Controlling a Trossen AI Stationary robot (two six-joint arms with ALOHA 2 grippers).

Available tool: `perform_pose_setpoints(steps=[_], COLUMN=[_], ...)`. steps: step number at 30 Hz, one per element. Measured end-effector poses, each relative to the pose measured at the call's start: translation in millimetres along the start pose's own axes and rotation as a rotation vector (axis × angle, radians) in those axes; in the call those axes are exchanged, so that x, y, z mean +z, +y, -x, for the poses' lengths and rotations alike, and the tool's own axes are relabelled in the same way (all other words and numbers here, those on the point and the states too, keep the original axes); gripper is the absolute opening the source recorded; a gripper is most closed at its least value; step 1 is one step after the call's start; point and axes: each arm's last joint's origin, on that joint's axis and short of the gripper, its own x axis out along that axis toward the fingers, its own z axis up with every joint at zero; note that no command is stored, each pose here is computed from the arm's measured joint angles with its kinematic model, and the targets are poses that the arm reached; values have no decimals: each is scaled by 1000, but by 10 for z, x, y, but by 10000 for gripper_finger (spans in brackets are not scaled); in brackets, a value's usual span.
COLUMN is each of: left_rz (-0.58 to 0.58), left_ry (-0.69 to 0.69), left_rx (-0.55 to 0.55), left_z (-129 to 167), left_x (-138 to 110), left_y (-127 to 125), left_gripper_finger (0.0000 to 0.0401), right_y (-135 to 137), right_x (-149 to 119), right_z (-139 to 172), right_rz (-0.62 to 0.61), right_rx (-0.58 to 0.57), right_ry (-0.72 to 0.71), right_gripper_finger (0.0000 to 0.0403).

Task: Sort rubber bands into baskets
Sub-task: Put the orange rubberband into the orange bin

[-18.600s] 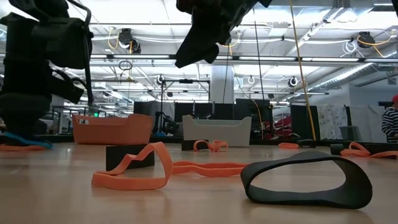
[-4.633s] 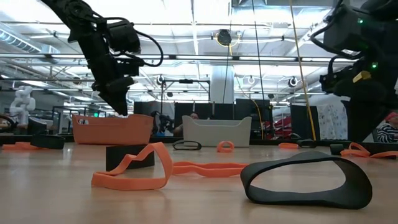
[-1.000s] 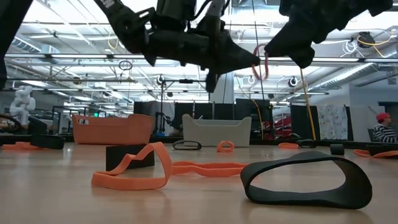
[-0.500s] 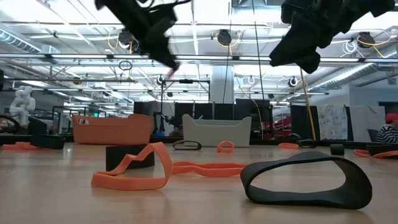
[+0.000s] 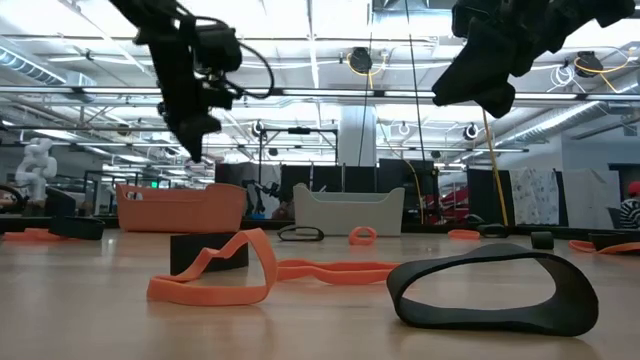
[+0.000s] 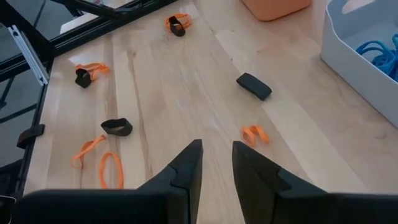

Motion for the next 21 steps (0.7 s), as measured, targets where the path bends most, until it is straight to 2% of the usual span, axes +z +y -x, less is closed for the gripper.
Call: perform_pose_setpoints(steps=[6, 12, 21], left_rz=[38, 15, -6], left_ry=[47, 47, 50], left_rx=[20, -92, -86], left_z=[-131, -102, -86], left_x=[-42, -46, -55], left_y=[80, -7, -38], left_gripper_finger=[25, 66, 117], right_y=[-1, -1, -1], right_x=[0, 0, 0], right_z=[0, 0, 0], right_rz=[20, 23, 20], right_rx=[-3, -3, -2], right_ry=[-1, -1, -1], right_gripper_finger=[80, 80, 80])
